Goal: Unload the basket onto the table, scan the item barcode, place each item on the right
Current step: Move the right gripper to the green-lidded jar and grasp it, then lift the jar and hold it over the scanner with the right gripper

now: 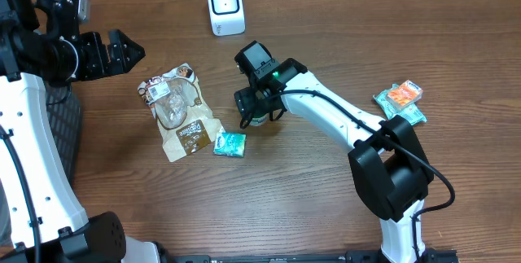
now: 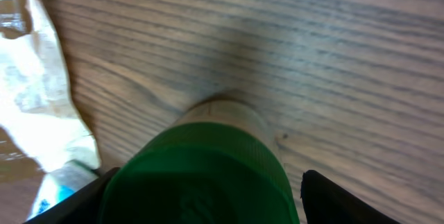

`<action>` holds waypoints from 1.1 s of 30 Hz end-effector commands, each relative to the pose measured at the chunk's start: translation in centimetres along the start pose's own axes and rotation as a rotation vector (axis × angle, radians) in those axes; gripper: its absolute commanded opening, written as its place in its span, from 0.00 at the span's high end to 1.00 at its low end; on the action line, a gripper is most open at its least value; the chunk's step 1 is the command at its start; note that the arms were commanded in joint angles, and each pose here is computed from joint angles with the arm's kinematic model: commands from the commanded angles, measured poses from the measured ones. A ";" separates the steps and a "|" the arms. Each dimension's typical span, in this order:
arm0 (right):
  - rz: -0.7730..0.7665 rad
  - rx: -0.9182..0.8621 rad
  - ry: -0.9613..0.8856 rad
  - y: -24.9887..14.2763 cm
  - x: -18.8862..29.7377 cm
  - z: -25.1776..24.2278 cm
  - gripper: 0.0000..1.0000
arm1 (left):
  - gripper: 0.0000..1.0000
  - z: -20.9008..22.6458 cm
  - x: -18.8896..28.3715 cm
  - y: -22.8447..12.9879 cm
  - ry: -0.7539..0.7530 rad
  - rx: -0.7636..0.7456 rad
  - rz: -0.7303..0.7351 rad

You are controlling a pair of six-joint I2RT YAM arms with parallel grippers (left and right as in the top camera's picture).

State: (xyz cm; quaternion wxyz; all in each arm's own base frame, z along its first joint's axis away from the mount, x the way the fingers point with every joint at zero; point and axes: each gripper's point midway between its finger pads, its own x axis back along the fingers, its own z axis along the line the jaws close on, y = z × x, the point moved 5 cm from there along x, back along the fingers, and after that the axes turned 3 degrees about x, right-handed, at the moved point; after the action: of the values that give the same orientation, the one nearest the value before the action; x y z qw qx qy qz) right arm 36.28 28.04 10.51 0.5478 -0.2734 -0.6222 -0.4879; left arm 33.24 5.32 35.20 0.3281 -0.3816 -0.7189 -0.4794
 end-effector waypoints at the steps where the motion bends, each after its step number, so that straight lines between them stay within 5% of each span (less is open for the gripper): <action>1: -0.035 0.058 -0.054 0.7 0.2 -0.4 0.23 | 0.00 -0.4 0.7 0.1 -0.009 -0.028 -0.023; 12: -0.031 0.146 -0.052 0.8 0.3 -0.4 0.24 | 0.01 -0.4 0.7 0.1 -0.009 -0.028 -0.023; 18: -0.014 0.145 -0.056 0.5 0.3 -0.5 0.44 | 0.00 -0.4 0.7 0.1 -0.009 -0.028 -0.023; 23: -0.012 0.144 -0.055 0.4 0.3 -0.5 0.49 | 0.01 -0.4 0.7 0.1 -0.009 -0.029 -0.024; 27: -0.026 0.143 0.002 0.6 1.6 0.1 0.49 | 0.01 -0.4 0.7 0.1 -0.009 -0.029 -0.024; 33: -0.129 0.325 0.323 1.4 7.0 2.8 0.50 | 0.00 -0.4 0.7 0.1 -0.009 -0.029 -0.024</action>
State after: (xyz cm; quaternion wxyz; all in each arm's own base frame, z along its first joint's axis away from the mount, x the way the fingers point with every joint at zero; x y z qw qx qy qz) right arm 35.56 28.35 11.50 0.6068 -0.1928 -0.6396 -0.4307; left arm 33.24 5.32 35.18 0.3282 -0.3817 -0.7189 -0.4793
